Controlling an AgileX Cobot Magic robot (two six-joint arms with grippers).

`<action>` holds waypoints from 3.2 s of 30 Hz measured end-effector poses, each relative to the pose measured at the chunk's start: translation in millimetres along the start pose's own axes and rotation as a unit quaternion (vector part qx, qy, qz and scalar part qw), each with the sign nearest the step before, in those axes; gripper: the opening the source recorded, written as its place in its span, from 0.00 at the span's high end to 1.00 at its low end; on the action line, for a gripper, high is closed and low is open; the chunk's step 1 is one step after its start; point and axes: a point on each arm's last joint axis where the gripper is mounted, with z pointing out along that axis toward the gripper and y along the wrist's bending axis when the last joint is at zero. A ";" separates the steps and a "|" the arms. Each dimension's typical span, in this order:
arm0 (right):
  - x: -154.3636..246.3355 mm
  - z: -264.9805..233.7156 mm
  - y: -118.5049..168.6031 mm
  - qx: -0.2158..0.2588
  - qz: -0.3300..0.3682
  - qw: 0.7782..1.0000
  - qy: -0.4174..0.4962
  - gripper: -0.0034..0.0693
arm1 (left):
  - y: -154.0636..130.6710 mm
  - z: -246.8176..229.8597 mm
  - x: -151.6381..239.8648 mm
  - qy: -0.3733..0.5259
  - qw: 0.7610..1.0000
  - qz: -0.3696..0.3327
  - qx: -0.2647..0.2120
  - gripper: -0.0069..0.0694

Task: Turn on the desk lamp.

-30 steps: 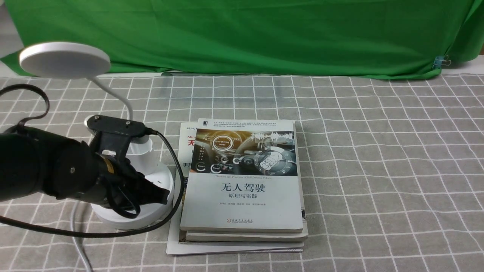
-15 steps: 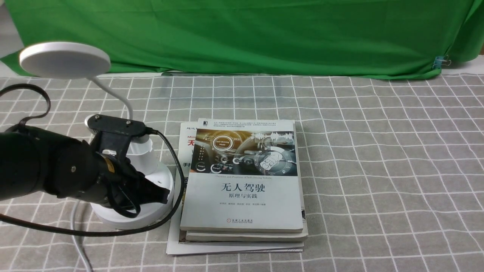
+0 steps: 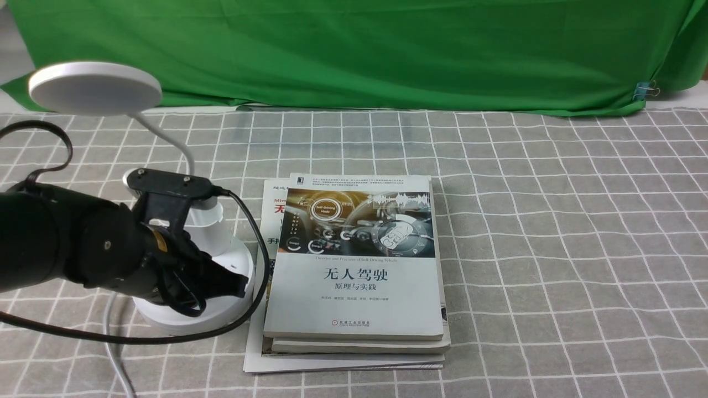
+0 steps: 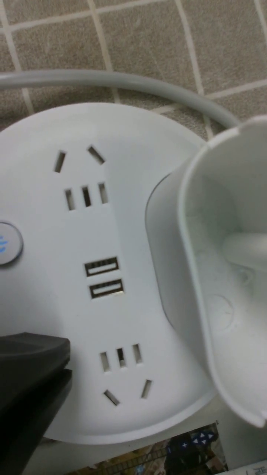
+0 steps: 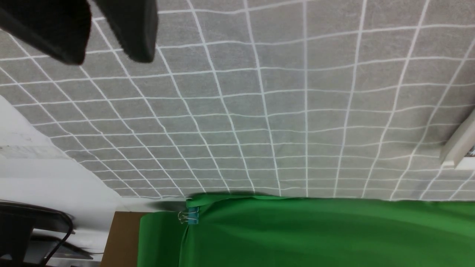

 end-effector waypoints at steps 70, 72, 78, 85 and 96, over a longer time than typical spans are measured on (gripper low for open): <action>0.0 0.0 0.0 0.000 0.000 1.000 0.000 0.62 | -2.7 -213.0 129.1 -0.418 0.907 -0.011 0.045 0.89; 0.0 0.0 0.0 0.000 0.000 1.000 0.000 0.62 | -1.7 -211.5 131.0 -0.428 0.903 -0.008 0.036 0.89; 0.0 0.0 0.0 0.000 0.000 1.000 0.000 0.62 | 6.6 -190.5 154.8 -0.469 0.881 0.030 -0.044 0.89; -0.1 0.0 0.0 0.000 0.000 1.000 -0.001 0.62 | 18.4 -126.7 193.8 -0.410 0.903 0.022 -0.130 0.89; 0.0 0.0 0.0 0.000 0.000 1.000 0.000 0.62 | 19.4 -124.7 194.3 -0.424 0.897 0.000 -0.128 0.89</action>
